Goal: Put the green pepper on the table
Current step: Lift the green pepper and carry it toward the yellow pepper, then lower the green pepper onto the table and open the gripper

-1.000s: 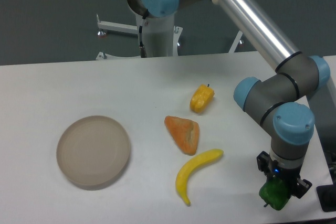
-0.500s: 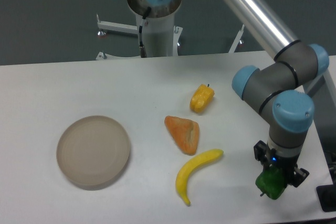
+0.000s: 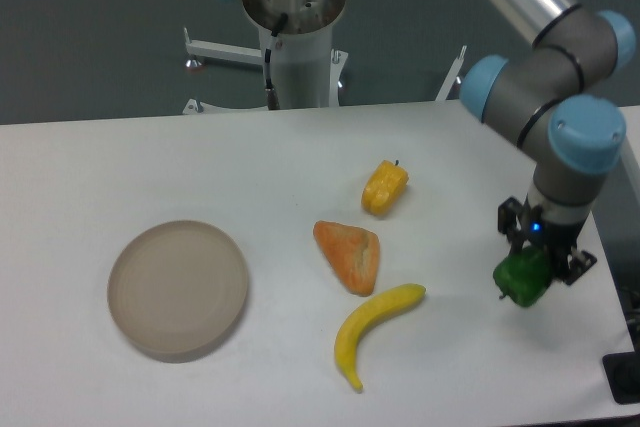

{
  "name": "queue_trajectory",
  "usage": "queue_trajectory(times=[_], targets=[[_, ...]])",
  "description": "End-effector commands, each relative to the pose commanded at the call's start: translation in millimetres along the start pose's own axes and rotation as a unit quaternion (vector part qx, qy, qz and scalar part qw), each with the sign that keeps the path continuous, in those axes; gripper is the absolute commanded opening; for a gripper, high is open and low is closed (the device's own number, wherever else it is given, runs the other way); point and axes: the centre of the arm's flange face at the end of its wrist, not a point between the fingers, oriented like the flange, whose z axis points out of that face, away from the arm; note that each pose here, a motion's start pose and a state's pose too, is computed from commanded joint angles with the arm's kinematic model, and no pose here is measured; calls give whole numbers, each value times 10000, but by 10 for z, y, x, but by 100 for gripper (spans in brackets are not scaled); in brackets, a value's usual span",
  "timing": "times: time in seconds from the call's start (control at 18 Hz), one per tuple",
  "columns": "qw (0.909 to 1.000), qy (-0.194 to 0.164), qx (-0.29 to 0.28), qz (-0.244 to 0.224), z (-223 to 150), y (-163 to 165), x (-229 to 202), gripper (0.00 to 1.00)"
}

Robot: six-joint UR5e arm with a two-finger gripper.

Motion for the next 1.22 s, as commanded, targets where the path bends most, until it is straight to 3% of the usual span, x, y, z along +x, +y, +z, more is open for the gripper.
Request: queue_trajectory(times=[0.11, 0.33, 0.39, 0.56, 0.67, 1.22], targets=[[9999, 159, 12, 2, 115, 70, 124, 42], [9999, 129, 25, -89, 262, 23, 199, 41], [9996, 152, 25, -227, 370, 11, 253, 41], [9900, 235, 447, -1314, 465, -59, 320, 42], [9835, 313, 703, -1635, 487, -21, 362, 43], [9795, 531, 638, -1838, 648, -36, 454, 43]])
